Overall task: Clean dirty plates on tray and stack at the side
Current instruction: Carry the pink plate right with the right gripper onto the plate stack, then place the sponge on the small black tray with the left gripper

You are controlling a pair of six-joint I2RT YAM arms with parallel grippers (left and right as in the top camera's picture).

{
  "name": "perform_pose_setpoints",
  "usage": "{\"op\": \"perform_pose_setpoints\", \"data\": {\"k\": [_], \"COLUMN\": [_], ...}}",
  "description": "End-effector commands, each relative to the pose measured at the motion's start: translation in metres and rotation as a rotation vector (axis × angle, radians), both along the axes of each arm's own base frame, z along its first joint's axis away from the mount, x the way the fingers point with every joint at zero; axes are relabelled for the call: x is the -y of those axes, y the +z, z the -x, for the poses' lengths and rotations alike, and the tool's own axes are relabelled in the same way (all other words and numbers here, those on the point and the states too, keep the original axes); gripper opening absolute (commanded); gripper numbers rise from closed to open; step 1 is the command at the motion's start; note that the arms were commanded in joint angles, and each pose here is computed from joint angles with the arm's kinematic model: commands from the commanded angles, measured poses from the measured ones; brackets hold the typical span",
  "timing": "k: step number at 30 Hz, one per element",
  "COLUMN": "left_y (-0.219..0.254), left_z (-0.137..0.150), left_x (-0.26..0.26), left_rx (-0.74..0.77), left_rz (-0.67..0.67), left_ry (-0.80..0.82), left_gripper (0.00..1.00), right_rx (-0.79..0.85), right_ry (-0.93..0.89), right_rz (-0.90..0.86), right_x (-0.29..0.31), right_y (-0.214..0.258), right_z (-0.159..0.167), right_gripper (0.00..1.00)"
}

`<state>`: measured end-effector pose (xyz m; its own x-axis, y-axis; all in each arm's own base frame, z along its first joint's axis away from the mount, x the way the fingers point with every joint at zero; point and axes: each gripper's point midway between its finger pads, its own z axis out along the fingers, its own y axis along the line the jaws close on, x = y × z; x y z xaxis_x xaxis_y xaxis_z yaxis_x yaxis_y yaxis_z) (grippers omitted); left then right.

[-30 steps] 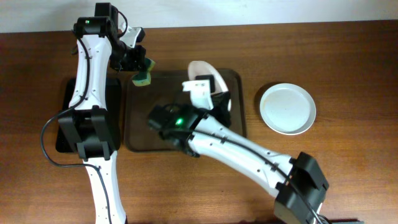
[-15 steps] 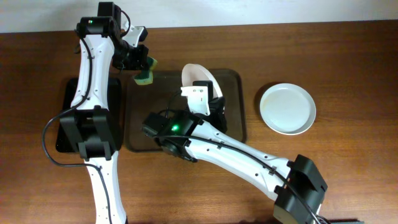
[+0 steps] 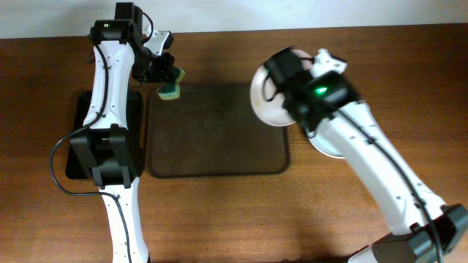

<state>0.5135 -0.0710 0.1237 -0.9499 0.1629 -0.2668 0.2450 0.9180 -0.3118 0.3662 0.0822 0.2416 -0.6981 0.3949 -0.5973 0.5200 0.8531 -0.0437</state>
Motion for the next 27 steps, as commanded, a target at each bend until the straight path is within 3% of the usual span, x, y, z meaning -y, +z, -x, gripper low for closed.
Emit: {"op": "perform_pose_setpoints", "data": {"k": [1,5,9,13,19,20,24,27], "left_y": [-0.003,-0.003,-0.003,-0.002,-0.002,-0.002,0.007,0.053], "left_z": [0.001,0.001,-0.001,-0.003,-0.003,-0.004,0.001,0.009], "left_x": [0.001,0.001,0.001,0.001,0.001,0.001,-0.001,-0.021], "left_rx": [-0.012,-0.012,-0.003,0.005,0.006,0.009,0.003,0.062], "left_rz": [0.005,0.005,0.005,0.005,0.005,0.005,0.005,-0.081], "left_ry": [0.007,0.007,0.007,0.006,0.006,0.006,0.009,0.043], "left_gripper": [0.01,0.01,0.01,0.01,0.01,0.01,0.01,0.01], "right_rx": [-0.049,-0.104,-0.211,-0.266,-0.245,-0.231,-0.177,-0.172], "right_ry": [0.053,-0.028,-0.158,-0.179,-0.180,-0.179,-0.170,-0.106], "right_rz": [-0.149,-0.271,-0.278,-0.304,-0.292,-0.288,-0.287,-0.399], "right_x": [0.033,0.105,0.160,0.163,0.164,0.165,0.167,0.145], "right_y": [0.009,-0.006,-0.053,-0.115,-0.159,-0.161,-0.157,-0.153], "right_z": [-0.004,-0.004,0.021,0.032,0.033,0.030,0.017,0.012], "right_gripper": [0.04,0.04,0.04,0.04,0.04,0.08,0.68,0.74]}}
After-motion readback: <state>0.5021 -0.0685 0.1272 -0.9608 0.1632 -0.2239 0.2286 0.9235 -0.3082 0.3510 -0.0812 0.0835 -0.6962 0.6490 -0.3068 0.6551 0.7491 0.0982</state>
